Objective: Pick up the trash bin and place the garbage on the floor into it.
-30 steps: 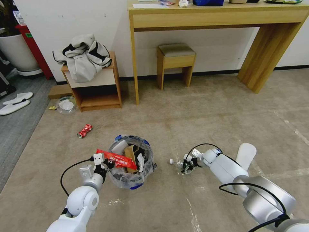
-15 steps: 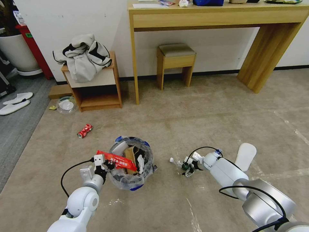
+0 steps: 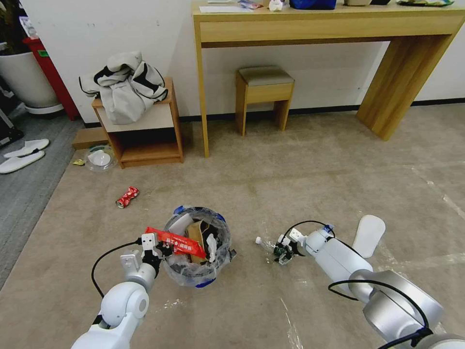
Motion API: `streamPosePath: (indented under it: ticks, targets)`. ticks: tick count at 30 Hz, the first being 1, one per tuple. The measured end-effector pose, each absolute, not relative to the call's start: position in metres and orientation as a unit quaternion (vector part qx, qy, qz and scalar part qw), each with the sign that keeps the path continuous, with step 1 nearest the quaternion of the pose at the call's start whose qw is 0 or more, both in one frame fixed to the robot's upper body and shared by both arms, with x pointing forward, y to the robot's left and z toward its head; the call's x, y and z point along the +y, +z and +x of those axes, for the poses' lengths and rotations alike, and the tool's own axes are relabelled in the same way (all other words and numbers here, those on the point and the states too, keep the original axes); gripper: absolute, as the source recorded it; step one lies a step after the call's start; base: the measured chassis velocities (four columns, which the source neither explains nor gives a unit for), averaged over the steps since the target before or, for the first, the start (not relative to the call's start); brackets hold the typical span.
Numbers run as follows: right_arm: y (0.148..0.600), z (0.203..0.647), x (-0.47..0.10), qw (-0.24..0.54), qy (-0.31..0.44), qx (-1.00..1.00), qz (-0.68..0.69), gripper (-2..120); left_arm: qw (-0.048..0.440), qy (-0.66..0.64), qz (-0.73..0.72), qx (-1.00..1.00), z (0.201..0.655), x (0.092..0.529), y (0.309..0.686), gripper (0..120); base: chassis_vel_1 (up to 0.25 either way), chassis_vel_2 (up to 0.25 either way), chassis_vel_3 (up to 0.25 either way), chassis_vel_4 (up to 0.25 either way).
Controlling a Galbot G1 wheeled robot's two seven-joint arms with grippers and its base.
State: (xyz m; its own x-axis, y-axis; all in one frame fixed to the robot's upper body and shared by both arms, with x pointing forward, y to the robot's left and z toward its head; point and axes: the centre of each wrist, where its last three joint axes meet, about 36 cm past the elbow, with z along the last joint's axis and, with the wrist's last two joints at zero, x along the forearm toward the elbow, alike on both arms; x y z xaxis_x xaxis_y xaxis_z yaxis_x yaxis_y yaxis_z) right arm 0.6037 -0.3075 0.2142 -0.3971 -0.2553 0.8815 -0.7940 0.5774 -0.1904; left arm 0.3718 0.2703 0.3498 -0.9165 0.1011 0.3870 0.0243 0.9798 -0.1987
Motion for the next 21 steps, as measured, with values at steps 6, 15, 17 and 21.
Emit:
streamPosePath:
  ticks: [6, 15, 17, 21]
  targets:
    - [0.2126, 0.6031, -0.3041, 0.432, 0.310, -0.778, 0.334, 88, 0.200, 0.093, -0.031, -0.975, 0.3713, 0.2725, 0.3510, 1, 0.000, 0.000, 0.000, 0.000]
    - [0.2107, 0.6014, -0.3012, 0.430, 0.310, -0.782, 0.327, 88, 0.200, 0.094, -0.034, -0.975, 0.3688, 0.2712, 0.3517, 1, 0.000, 0.000, 0.000, 0.000]
    - [0.2102, 0.6006, -0.3015, 0.430, 0.310, -0.783, 0.326, 88, 0.199, 0.095, -0.035, -0.975, 0.3687, 0.2705, 0.3523, 1, 0.000, 0.000, 0.000, 0.000]
    - [0.2092, 0.5986, -0.3026, 0.430, 0.309, -0.784, 0.324, 88, 0.197, 0.095, -0.037, -0.975, 0.3689, 0.2695, 0.3536, 1, 0.000, 0.000, 0.000, 0.000]
